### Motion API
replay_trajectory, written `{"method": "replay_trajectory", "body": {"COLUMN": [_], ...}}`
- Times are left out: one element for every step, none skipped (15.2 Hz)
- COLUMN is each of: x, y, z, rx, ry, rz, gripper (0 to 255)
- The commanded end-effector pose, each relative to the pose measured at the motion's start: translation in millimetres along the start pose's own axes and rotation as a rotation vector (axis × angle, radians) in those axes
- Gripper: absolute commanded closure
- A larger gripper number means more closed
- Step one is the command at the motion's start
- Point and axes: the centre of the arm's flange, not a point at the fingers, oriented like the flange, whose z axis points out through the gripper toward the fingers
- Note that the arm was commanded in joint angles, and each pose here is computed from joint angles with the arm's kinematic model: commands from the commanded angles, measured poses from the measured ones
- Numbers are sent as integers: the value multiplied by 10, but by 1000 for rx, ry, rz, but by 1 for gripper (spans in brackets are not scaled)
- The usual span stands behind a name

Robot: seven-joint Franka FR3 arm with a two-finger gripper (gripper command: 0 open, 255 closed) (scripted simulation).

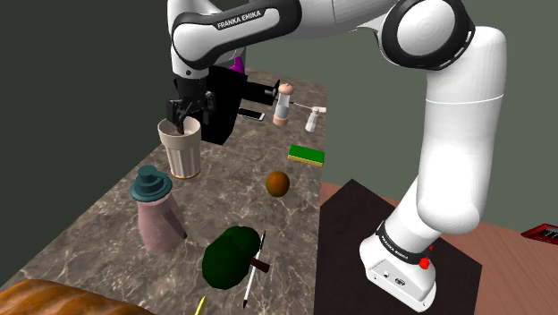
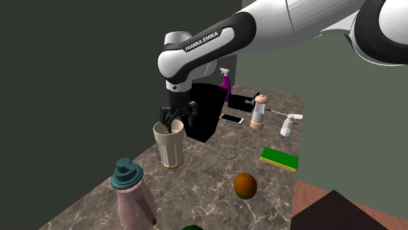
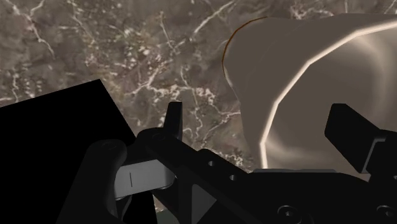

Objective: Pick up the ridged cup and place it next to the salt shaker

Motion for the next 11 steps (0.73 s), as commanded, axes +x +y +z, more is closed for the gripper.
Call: {"method": "replay_trajectory", "body": {"x": [0, 0, 0, 0, 0, 0, 0, -1, 0, 0, 0], "y": [0, 0, 0, 0, 0, 0, 1, 1, 1, 2, 0], "z": [0, 0, 0, 0, 0, 0, 0, -1, 0, 0, 0], "rx": [0, 0, 0, 0, 0, 0, 0, 0, 0, 0, 0], "ry": [0, 0, 0, 0, 0, 0, 0, 0, 0, 0, 0], "rz": [0, 0, 0, 0, 0, 0, 0, 0, 0, 0, 0], "gripper": [0, 255, 255, 255, 255, 255, 255, 255, 255, 255, 255]}}
